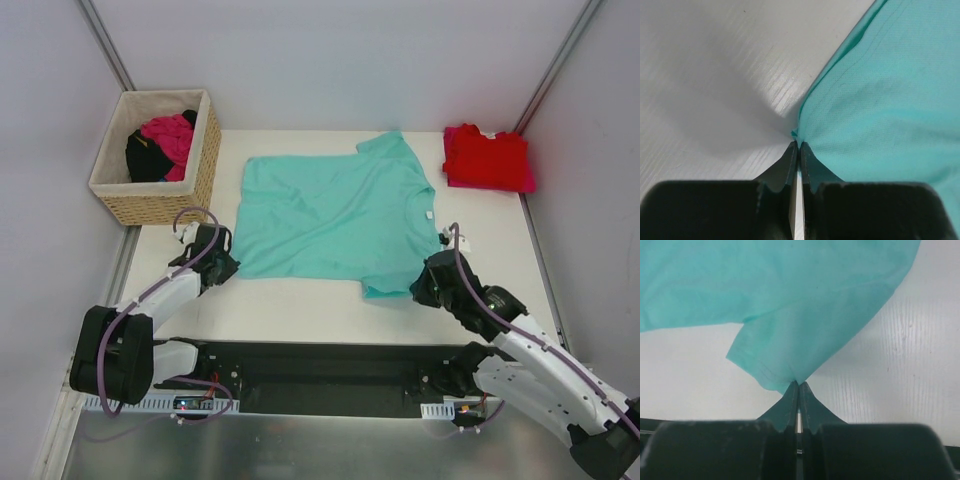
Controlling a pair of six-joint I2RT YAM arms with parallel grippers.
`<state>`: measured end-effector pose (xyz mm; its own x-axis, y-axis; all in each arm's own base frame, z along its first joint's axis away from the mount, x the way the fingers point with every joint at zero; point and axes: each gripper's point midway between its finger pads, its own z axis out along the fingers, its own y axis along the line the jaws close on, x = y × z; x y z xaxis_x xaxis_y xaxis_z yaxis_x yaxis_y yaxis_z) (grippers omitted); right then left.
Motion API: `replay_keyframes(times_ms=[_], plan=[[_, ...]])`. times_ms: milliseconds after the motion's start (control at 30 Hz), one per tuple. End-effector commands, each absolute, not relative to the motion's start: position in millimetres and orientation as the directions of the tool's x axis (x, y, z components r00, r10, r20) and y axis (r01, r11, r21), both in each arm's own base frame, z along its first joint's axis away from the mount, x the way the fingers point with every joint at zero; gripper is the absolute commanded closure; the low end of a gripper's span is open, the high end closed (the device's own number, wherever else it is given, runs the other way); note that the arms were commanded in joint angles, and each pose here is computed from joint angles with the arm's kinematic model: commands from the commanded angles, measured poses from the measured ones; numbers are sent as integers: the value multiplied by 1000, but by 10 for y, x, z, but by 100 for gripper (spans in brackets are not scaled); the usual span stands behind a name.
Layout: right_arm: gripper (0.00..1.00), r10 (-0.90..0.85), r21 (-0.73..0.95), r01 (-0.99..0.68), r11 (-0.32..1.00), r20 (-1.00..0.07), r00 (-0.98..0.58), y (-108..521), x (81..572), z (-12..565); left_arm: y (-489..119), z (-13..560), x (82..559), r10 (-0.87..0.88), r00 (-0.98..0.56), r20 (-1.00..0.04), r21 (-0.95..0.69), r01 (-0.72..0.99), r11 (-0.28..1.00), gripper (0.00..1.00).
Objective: Fold and stack the t-shirts
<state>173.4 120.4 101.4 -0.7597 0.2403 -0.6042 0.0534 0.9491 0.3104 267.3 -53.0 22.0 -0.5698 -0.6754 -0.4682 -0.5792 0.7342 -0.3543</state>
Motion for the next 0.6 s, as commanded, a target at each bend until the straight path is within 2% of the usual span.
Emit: replay_keyframes(times_ms=[0, 333, 567], plan=[[99, 215, 243, 62, 968, -682, -699, 1038, 1837, 1398, -552, 477, 2779, -653, -583, -482, -368, -542, 755, 100], [99, 193, 133, 144, 980, -792, -579, 848, 2287, 1929, -545, 907, 3168, -652, -539, -533, -393, -525, 755, 100], [99, 309, 181, 275, 944, -778, -547, 577, 2657, 1995, -528, 938, 3392, -661, -538, -523, -387, -541, 747, 100]])
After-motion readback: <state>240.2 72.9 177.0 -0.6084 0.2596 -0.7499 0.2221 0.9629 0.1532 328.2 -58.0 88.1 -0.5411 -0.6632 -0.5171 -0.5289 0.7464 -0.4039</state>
